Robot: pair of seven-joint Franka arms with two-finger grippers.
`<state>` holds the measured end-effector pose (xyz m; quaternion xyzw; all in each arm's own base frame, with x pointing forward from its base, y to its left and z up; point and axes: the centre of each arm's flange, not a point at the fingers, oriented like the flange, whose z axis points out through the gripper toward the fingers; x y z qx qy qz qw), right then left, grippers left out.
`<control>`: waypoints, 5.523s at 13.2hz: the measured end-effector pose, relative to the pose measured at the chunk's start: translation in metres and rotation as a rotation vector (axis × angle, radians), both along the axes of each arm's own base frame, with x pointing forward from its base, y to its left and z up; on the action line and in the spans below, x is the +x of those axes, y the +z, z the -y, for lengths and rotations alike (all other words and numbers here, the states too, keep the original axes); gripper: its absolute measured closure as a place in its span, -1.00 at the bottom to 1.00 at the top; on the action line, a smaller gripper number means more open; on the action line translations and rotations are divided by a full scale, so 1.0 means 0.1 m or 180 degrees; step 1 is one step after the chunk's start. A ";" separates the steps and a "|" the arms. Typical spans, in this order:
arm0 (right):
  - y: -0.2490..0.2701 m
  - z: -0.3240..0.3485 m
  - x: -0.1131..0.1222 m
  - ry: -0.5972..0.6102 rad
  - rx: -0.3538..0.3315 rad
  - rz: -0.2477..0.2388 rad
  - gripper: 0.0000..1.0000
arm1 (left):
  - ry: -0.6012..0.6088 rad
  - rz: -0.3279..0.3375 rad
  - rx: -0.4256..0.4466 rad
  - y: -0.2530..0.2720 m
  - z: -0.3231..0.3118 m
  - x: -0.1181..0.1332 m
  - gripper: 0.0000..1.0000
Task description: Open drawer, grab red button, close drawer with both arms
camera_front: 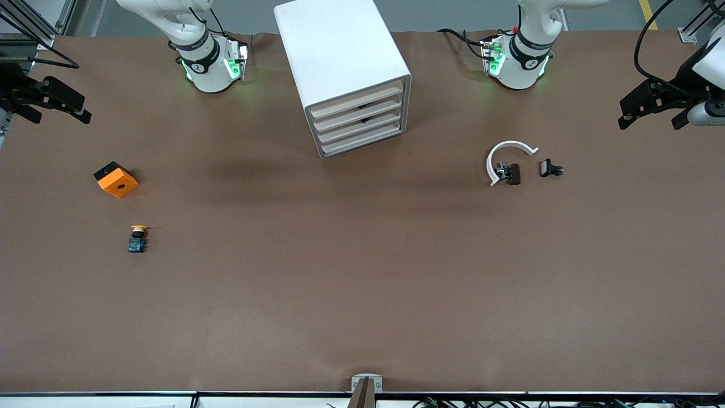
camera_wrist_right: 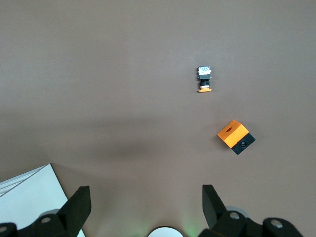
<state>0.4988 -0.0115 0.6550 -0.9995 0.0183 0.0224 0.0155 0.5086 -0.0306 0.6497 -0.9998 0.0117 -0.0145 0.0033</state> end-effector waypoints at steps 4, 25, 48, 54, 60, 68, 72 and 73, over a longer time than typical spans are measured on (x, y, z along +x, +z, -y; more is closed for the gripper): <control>0.00 0.00 0.00 0.0000 0.0000 -0.0012 -1.00 | 0.0000 -0.0075 0.0005 -0.11 0.00 0.08 -1.00; -1.02 0.79 0.63 -0.0245 0.0050 -0.0444 -1.00 | 0.2917 -0.1460 0.1008 -3.46 2.73 0.27 -1.00; -0.98 -0.23 0.67 -0.1312 -0.0182 -0.0553 -1.00 | 0.5168 -0.2946 0.2320 -4.23 4.04 -0.65 -0.42; -0.98 -0.27 0.67 -0.1332 -0.0189 -0.0553 -1.00 | 0.5075 -0.2925 0.2489 -4.28 4.22 -0.88 -0.24; -0.98 -0.30 0.67 -0.1319 -0.0190 -0.0552 -1.00 | 0.5061 -0.2968 0.2654 -4.28 4.30 -0.99 0.53; -0.98 -0.31 0.67 -0.1311 -0.0190 -0.0548 -1.00 | 0.5422 -0.3028 0.2475 -4.18 3.92 -0.45 0.74; -0.94 -0.62 0.68 -0.1457 -0.0170 -0.0484 -1.00 | 0.5731 -0.3149 0.2142 -4.07 3.45 0.09 0.74; -0.91 -0.82 0.66 -0.1560 -0.0152 -0.0467 -1.00 | 0.5793 -0.3178 0.2078 -4.05 3.34 0.19 0.74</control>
